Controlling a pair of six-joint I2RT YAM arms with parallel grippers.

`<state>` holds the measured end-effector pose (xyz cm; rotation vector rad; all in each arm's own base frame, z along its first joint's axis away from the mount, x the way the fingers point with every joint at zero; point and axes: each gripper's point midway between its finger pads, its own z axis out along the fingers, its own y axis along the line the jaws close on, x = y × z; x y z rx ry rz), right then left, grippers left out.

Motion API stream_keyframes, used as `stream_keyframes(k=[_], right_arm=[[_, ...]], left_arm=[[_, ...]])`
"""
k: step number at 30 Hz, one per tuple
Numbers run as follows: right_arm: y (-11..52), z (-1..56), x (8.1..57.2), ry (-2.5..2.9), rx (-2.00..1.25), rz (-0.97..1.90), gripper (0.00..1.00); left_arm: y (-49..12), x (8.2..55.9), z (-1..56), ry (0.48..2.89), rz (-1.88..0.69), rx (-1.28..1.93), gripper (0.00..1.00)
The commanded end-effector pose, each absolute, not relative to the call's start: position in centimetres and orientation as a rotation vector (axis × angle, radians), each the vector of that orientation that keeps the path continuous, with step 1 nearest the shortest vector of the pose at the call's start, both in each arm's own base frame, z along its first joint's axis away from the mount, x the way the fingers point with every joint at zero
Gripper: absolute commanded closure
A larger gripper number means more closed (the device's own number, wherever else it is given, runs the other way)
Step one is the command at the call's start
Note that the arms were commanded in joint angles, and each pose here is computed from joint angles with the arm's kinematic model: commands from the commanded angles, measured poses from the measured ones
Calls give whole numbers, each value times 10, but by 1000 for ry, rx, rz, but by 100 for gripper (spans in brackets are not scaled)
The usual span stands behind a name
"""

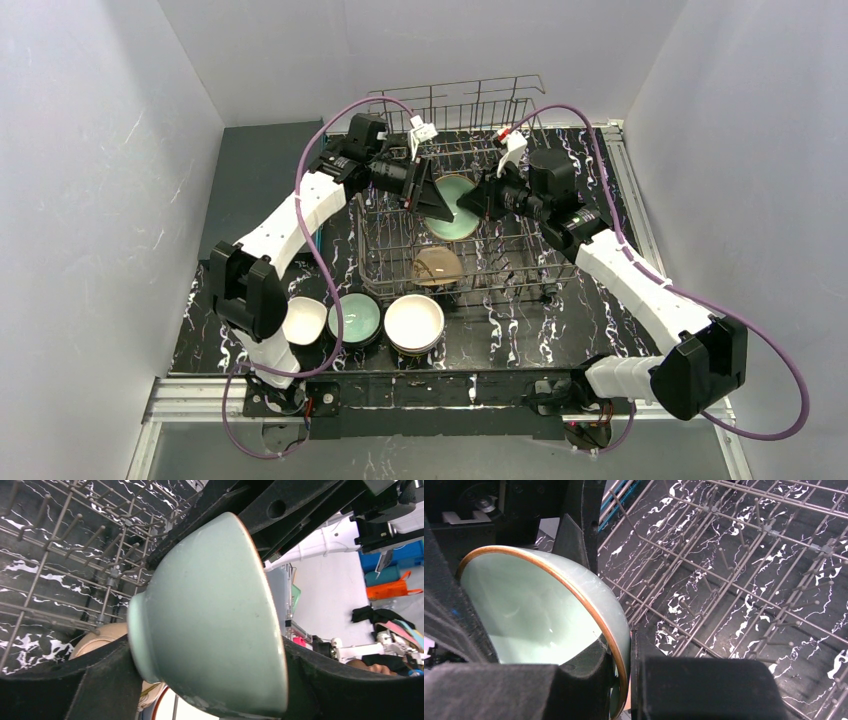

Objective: Load the bowls into the dish rack
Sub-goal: Place the bowl in the dish rack.

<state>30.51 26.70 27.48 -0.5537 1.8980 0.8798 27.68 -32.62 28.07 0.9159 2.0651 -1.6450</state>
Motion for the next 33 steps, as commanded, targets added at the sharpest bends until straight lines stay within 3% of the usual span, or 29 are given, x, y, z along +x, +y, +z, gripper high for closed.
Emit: stream_keyframes(k=[1, 10, 19, 22, 27, 33], right_arm=[[273, 342, 311, 1684, -535, 921, 99], [262, 326, 318, 1748, -515, 821, 99], [257, 324, 319, 1761, -506, 786, 99], [258, 326, 318, 1751, -513, 798, 99], [263, 328, 316, 1742, -527, 828, 99], [261, 321, 319, 1769, -513, 816, 82]], left_arm=[[-326, 269, 292, 2031, -1696, 962, 29], [-312, 274, 299, 2045, -1629, 949, 16], [-311, 270, 303, 2030, -1694, 957, 19], [-313, 269, 304, 2021, -1733, 960, 29], [-314, 270, 304, 2021, -1754, 954, 59], [-312, 278, 300, 2040, -1682, 933, 72]])
